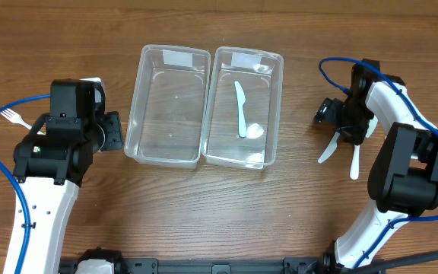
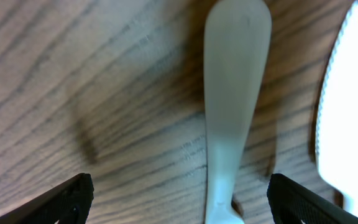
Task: Pack container
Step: 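Move the right gripper back to the knives and grasp another white knife, then place the second white knife into the right container and release it, then return the right gripper to the knives and grasp a white knife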
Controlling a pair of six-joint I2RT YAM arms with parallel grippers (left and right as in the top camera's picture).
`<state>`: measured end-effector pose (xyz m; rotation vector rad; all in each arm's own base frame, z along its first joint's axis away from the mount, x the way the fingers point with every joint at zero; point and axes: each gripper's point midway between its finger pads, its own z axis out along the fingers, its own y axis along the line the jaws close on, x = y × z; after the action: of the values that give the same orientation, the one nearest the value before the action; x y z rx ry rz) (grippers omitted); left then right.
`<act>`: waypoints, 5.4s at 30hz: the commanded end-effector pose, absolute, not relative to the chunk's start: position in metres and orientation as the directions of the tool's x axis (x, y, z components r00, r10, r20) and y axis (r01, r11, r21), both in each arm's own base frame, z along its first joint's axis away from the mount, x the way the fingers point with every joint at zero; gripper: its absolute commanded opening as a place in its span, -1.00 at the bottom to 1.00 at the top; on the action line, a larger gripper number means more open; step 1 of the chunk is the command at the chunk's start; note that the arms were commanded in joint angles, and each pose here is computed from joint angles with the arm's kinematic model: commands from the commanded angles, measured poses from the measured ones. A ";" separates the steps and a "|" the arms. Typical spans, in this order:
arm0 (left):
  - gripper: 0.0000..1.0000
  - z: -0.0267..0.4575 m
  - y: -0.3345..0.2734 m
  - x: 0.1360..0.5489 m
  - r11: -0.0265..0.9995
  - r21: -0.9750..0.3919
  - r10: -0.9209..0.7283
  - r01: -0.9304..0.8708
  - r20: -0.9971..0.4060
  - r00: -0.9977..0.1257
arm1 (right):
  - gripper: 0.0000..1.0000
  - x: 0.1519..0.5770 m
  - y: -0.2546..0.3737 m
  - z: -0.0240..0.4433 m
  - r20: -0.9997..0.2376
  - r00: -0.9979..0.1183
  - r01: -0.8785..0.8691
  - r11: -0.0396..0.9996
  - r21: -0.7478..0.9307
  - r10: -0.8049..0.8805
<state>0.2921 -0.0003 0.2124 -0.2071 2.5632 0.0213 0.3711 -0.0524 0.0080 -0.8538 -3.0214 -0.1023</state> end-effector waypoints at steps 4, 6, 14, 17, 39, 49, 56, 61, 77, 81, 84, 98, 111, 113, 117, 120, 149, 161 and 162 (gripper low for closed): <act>0.01 0.221 -0.001 0.295 0.989 -0.036 -0.138 -0.143 -0.557 -0.819 | 0.90 0.370 -0.056 0.002 0.021 -0.866 0.501 0.864 0.052 0.500; 0.01 0.221 -0.001 0.295 0.989 -0.036 -0.138 -0.143 -0.557 -0.819 | 0.90 0.367 -0.056 -0.003 0.036 -0.865 0.502 0.864 0.044 0.500; 0.02 0.221 -0.001 0.295 0.989 -0.035 -0.138 -0.143 -0.554 -0.821 | 0.89 0.362 -0.056 -0.014 0.066 -0.861 0.507 0.862 0.023 0.505; 0.01 0.221 -0.001 0.295 0.989 -0.035 -0.138 -0.143 -0.554 -0.821 | 0.78 0.362 -0.056 -0.014 0.069 -0.861 0.507 0.862 0.022 0.504; 0.02 0.221 -0.001 0.295 0.989 -0.035 -0.138 -0.143 -0.555 -0.820 | -0.60 0.361 -0.056 -0.014 0.069 -0.861 0.506 0.862 0.022 0.504; 0.02 0.221 -0.001 0.295 0.989 -0.035 -0.138 -0.143 -0.555 -0.820 | -0.92 0.363 -0.057 -0.014 0.065 -0.862 0.506 0.862 0.023 0.504; 0.02 0.222 -0.001 0.296 0.989 -0.036 -0.138 -0.142 -0.560 -0.817 | -0.92 0.376 -0.053 0.013 0.014 -0.875 0.484 0.874 0.043 0.484; 0.02 0.222 -0.001 0.296 0.989 -0.037 -0.138 -0.142 -0.562 -0.816 | -0.92 0.405 -0.028 0.103 -0.199 -0.905 0.361 0.926 0.107 0.376; 0.01 0.222 -0.001 0.296 0.989 -0.037 -0.138 -0.142 -0.561 -0.816 | -0.92 0.392 0.181 0.184 -0.372 -0.922 -0.172 0.973 0.153 -0.104; 0.01 0.222 -0.001 0.296 0.989 -0.037 -0.138 -0.142 -0.561 -0.816 | -0.92 0.394 0.190 0.137 -0.273 -0.956 -0.152 0.979 0.134 -0.111; 0.02 0.222 -0.001 0.296 0.989 -0.037 -0.138 -0.142 -0.561 -0.816 | -0.92 0.395 0.193 0.111 -0.217 -0.970 -0.143 0.981 0.130 -0.112; 0.02 0.222 -0.001 0.296 0.989 -0.037 -0.138 -0.142 -0.561 -0.816 | 0.05 0.413 0.194 0.173 -0.335 -0.936 -0.154 0.980 0.126 -0.103; 0.03 0.221 -0.001 0.296 0.989 -0.036 -0.138 -0.142 -0.559 -0.818 | 0.36 0.389 0.025 0.343 -0.586 -0.744 0.277 0.947 0.166 0.320; 0.04 0.221 -0.001 0.296 0.989 -0.036 -0.138 -0.143 -0.558 -0.818 | 0.48 0.379 -0.007 0.337 -0.550 -0.747 0.347 0.925 0.156 0.373; 0.15 0.221 -0.001 0.296 0.989 -0.036 -0.138 -0.143 -0.558 -0.818 | 0.52 0.361 -0.054 0.307 -0.446 -0.790 0.418 0.902 0.107 0.420; 0.26 0.221 -0.001 0.295 0.989 -0.036 -0.138 -0.142 -0.557 -0.819 | 0.55 0.352 -0.075 0.272 -0.355 -0.819 0.449 0.889 0.092 0.450; 0.63 0.222 -0.001 0.296 0.989 -0.036 -0.138 -0.142 -0.560 -0.817 | 0.84 0.322 -0.087 0.011 -0.051 -0.960 0.276 0.961 0.018 0.277; 0.63 0.221 -0.001 0.296 0.989 -0.036 -0.138 -0.143 -0.559 -0.818 | 0.85 0.328 -0.090 0.008 -0.079 -0.966 0.245 0.969 0.013 0.245; 0.63 0.221 -0.001 0.296 0.989 -0.037 -0.138 -0.143 -0.559 -0.817 | 0.85 0.328 -0.091 0.008 -0.079 -0.966 0.248 0.969 0.013 0.248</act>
<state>0.2929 -0.0004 0.2138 -0.2025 2.5584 0.0212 0.3308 -0.0893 0.0114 -0.4308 -3.1993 -0.0067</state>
